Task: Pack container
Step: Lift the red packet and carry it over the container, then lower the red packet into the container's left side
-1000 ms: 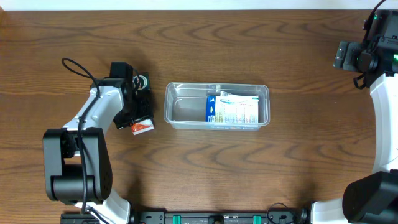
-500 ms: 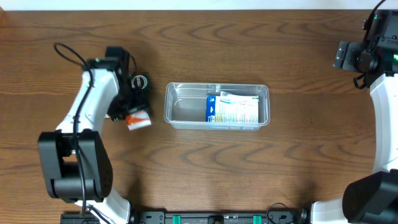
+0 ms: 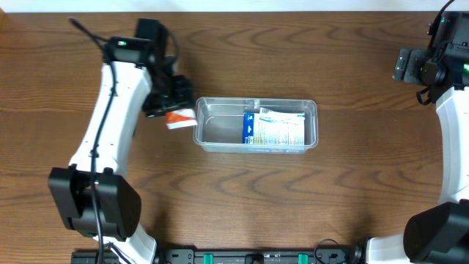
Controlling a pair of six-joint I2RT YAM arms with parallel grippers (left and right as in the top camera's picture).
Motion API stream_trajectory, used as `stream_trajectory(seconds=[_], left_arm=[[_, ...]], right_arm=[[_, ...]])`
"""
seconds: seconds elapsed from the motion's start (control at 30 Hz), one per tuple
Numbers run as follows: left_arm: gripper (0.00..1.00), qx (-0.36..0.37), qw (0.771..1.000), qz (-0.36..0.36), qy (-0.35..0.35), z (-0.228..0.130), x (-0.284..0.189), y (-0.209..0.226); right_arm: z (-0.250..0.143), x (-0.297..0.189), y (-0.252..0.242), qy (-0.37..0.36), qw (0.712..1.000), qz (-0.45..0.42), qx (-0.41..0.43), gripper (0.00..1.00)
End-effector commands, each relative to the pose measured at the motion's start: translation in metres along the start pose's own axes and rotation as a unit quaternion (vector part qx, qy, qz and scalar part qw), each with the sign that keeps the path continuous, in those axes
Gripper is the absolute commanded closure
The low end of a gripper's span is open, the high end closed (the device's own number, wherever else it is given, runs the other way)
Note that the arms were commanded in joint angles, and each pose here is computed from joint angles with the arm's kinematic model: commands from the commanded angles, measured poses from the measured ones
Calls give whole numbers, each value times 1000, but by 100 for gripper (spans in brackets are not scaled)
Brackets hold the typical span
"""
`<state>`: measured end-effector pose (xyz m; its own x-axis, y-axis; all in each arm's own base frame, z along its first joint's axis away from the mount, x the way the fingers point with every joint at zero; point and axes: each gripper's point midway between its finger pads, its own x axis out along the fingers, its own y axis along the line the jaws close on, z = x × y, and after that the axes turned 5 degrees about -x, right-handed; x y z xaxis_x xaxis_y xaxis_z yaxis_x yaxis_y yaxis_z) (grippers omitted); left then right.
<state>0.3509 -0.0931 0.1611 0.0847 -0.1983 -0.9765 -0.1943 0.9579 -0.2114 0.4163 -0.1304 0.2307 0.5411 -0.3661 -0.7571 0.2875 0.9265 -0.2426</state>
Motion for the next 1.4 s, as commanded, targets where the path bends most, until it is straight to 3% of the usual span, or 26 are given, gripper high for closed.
stream_trajectory(seconds=[0.0,0.17,0.5,0.87,1.37], left_arm=[[30,49,998,-27,-8,-9,-3,-36],[30,87,995,-36,-18,-20,4,-71],[30,96,995,21,-12,-32,48,-90],[30,89,993,61,44,-34,105,-81],[30,89,994,57,39,-31,108,-84]], right_arm=[[-1,1,-3,2,1000,-2,9,1],[-1,1,-3,2,1000,-2,9,1],[-1,1,-3,2,1000,-2,9,1],[-1,1,-3,2,1000,-2,9,1],[-1,1,-3,2,1000,-2,9,1]])
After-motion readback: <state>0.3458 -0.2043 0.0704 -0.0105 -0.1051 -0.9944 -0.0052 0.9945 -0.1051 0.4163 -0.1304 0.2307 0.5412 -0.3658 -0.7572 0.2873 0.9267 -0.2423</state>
